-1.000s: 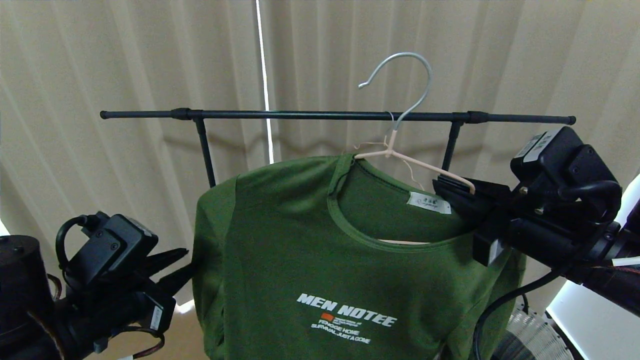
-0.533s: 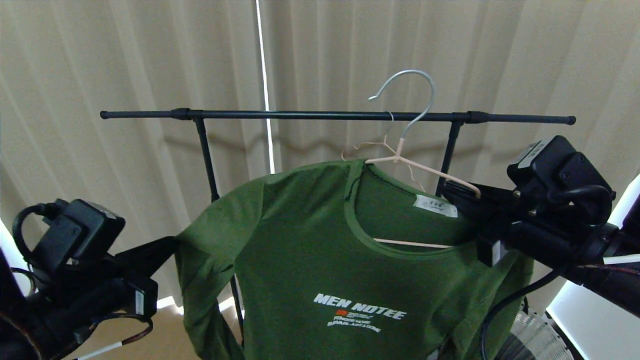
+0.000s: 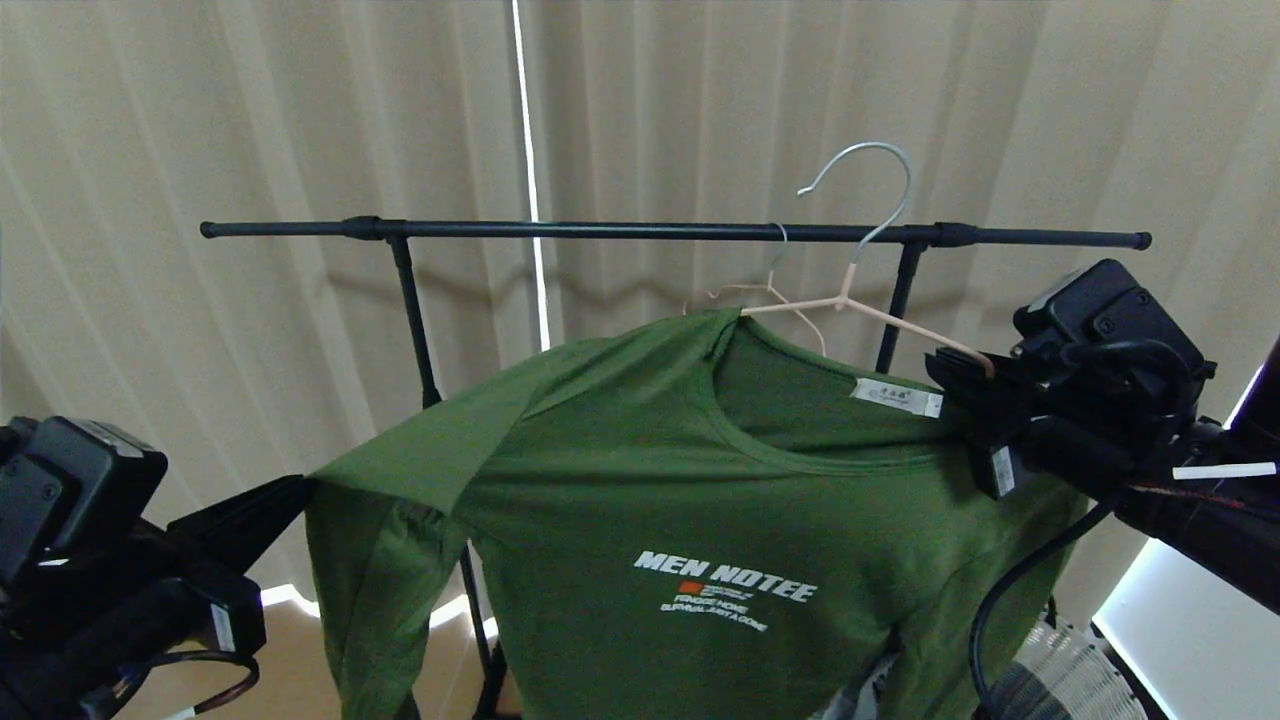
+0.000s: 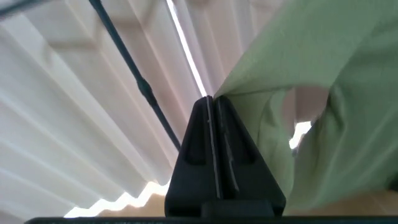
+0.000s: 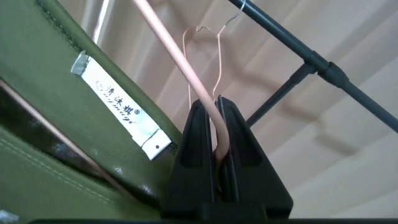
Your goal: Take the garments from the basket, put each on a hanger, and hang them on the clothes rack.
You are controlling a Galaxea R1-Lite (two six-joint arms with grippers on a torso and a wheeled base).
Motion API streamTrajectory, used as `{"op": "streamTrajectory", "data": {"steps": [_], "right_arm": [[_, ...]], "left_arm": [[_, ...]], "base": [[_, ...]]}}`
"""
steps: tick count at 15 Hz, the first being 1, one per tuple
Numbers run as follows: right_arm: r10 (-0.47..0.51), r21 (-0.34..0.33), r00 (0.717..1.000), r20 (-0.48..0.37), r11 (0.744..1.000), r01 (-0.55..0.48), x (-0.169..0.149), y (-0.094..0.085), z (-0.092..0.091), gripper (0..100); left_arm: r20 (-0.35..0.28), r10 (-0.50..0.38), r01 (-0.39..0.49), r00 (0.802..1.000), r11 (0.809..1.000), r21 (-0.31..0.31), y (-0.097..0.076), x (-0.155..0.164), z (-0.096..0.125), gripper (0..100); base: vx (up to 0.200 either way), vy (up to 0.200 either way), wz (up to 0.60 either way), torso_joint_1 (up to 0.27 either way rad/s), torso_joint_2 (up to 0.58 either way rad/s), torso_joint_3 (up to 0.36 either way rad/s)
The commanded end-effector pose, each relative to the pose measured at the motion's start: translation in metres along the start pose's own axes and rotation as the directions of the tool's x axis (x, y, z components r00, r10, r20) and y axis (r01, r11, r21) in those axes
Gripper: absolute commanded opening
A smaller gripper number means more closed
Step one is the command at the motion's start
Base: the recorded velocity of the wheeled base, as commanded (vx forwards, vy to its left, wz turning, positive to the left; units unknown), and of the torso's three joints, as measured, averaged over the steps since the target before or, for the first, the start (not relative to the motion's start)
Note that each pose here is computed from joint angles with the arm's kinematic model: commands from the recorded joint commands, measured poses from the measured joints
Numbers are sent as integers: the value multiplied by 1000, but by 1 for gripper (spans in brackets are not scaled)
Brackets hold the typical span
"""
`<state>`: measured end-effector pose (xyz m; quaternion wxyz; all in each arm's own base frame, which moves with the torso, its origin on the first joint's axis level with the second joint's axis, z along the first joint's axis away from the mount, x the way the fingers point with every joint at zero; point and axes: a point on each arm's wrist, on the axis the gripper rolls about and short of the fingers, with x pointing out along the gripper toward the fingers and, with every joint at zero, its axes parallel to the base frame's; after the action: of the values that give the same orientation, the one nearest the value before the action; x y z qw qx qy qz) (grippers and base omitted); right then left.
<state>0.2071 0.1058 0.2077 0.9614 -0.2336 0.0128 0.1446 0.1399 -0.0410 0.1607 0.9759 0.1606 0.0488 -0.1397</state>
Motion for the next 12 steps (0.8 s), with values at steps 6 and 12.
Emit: {"op": "streamTrajectory", "data": {"steps": [6, 12], "right_arm": [[-27, -13, 998, -65, 1000, 27, -3, 0, -6, 0], [-67, -90, 946, -316, 995, 41, -41, -7, -20, 0]], "left_arm": [[11, -1, 1, 1000, 1000, -6, -3, -17, -8, 100], [155, 194, -190, 969, 981, -35, 5, -83, -19, 100]], "base": [[0, 0, 0, 0, 0, 0], [0, 0, 0, 0, 0, 0]]}}
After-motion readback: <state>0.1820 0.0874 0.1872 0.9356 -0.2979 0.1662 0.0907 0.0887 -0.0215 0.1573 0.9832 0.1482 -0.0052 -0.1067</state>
